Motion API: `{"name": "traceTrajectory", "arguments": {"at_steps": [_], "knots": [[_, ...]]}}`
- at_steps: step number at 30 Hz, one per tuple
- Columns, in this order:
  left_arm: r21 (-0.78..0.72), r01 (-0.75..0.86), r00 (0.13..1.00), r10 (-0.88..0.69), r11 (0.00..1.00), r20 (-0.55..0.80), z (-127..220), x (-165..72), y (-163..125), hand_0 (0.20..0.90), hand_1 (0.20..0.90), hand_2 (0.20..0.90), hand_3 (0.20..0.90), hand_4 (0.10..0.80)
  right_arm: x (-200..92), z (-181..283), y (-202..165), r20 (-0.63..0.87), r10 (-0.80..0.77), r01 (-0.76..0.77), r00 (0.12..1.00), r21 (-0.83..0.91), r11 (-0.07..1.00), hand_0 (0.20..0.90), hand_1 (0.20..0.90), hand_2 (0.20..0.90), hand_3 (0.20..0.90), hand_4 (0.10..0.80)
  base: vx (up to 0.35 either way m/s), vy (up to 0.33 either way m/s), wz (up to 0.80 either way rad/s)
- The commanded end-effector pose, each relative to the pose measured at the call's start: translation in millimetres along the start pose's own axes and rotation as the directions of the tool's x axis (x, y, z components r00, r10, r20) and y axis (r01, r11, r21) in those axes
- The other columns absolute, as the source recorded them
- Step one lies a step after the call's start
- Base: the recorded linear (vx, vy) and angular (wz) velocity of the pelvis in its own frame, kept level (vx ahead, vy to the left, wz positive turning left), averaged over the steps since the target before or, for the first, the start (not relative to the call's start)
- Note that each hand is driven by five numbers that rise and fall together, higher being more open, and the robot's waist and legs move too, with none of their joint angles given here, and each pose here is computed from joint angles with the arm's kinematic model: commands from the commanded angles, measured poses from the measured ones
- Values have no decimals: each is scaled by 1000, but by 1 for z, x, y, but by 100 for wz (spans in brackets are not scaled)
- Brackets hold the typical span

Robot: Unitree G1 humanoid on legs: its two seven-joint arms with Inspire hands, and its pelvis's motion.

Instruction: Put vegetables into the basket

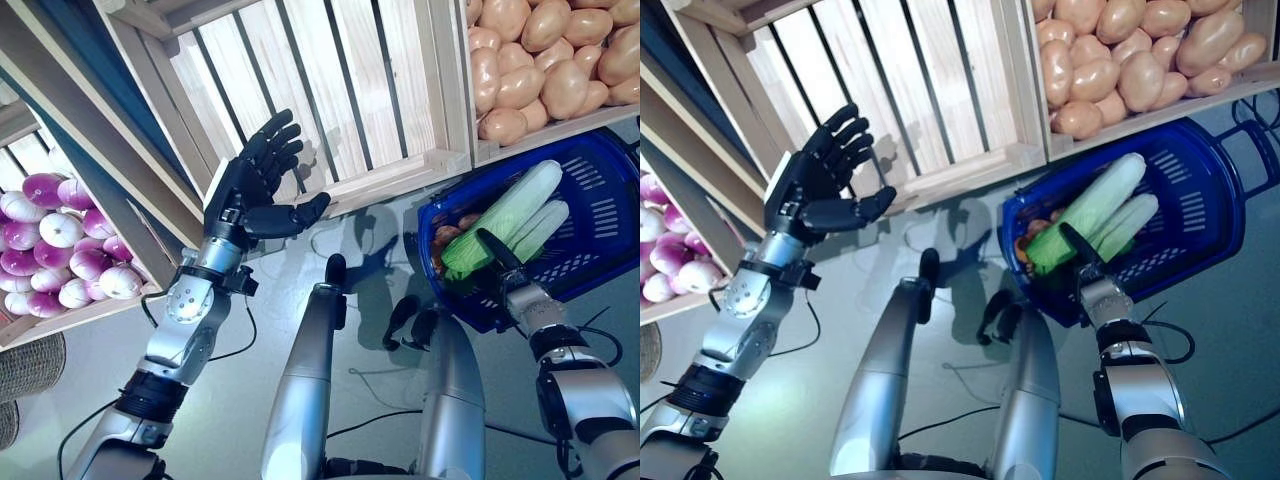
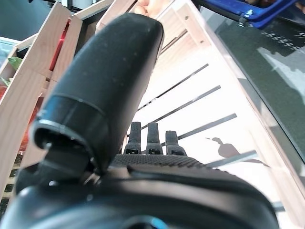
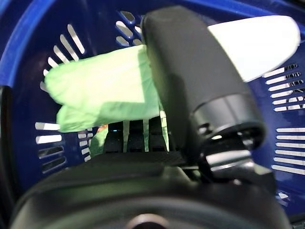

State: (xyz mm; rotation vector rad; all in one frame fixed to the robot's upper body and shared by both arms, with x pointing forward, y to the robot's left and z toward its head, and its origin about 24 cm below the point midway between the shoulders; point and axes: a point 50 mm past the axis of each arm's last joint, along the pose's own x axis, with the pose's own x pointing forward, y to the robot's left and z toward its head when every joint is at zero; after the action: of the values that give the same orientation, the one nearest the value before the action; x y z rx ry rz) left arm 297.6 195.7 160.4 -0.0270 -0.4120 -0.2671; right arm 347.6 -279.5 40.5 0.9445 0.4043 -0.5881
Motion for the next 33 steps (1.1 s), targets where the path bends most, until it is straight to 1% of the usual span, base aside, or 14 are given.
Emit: {"name": "traceTrajectory", "arguments": {"at_steps": [1, 5, 11, 13, 17, 19, 21, 24, 25, 26, 29, 30, 31, 33], "knots": [[-29, 67, 971, -59, 997, 233, 45, 11, -11, 900, 900, 900, 900, 800, -7, 47, -1, 109, -106, 97, 988, 77, 992, 900, 900, 900, 900, 800, 35, 19, 0], [-14, 47, 979, -44, 999, 199, 38, 8, -10, 900, 900, 900, 900, 800, -7, 47, -7, 100, -190, 181, 977, 91, 979, 900, 900, 900, 900, 800, -7, 13, 0], [-9, 46, 979, -44, 999, 198, 40, 8, -5, 900, 900, 900, 900, 800, -6, 47, -7, 148, -180, 179, 972, 23, 984, 900, 900, 900, 900, 800, -1, -2, 2], [-3, 60, 983, -58, 998, 172, 36, 7, -5, 900, 900, 900, 900, 800, -5, 43, -13, 162, -188, 193, 969, -17, 981, 900, 900, 900, 900, 800, 0, 0, 0], [3, 68, 993, -68, 998, 97, 19, -2, -5, 900, 900, 900, 900, 800, -6, 32, -25, 264, -195, 256, 945, -225, 940, 900, 900, 900, 900, 800, 77, 52, 2], [25, 68, 997, -69, 997, 38, 5, -12, -6, 900, 900, 900, 900, 800, -9, 17, -31, 330, -118, 266, 937, -449, 853, 900, 900, 900, 900, 800, 73, 124, -9], [17, 65, 998, -65, 998, 3, -3, -17, -5, 900, 900, 900, 900, 800, -12, 5, -35, 333, -77, 250, 940, -518, 818, 900, 900, 900, 900, 800, 40, 98, -17], [43, 45, 996, -42, 998, -84, -24, -36, -3, 900, 900, 900, 900, 800, -22, -11, -62, 342, -28, 244, 939, -607, 756, 900, 900, 900, 900, 800, 97, 80, -15], [45, 40, 986, -33, 998, -163, -43, -52, -2, 900, 900, 900, 900, 800, -31, -26, -86, 340, -15, 251, 940, -664, 704, 900, 900, 900, 900, 800, 174, 77, -9], [47, 49, 977, -38, 998, -212, -54, -62, -2, 900, 900, 900, 900, 800, -37, -38, -97, 334, -12, 255, 943, -697, 670, 900, 900, 900, 900, 800, 201, 58, -8], [50, 44, 935, -23, 998, -353, -84, -84, -2, 900, 900, 900, 900, 800, -50, -69, -116, 269, 15, 212, 963, -792, 573, 900, 900, 900, 900, 800, 116, 20, 4], [52, 46, 932, -24, 998, -362, -86, -85, -2, 900, 900, 900, 900, 800, -50, -70, -118, 264, 15, 209, 965, -797, 567, 900, 900, 900, 900, 800, 104, 17, -2], [53, 52, 901, -24, 997, -433, -103, -94, -3, 900, 900, 900, 900, 800, -52, -80, -126, 216, 34, 170, 976, -849, 500, 900, 900, 900, 900, 800, 92, 26, 0], [52, 57, 858, -22, 997, -513, -121, -107, -4, 900, 900, 900, 900, 800, -56, -93, -139, 150, 27, 126, 988, -904, 409, 900, 900, 900, 900, 800, 92, 42, 4]]}}
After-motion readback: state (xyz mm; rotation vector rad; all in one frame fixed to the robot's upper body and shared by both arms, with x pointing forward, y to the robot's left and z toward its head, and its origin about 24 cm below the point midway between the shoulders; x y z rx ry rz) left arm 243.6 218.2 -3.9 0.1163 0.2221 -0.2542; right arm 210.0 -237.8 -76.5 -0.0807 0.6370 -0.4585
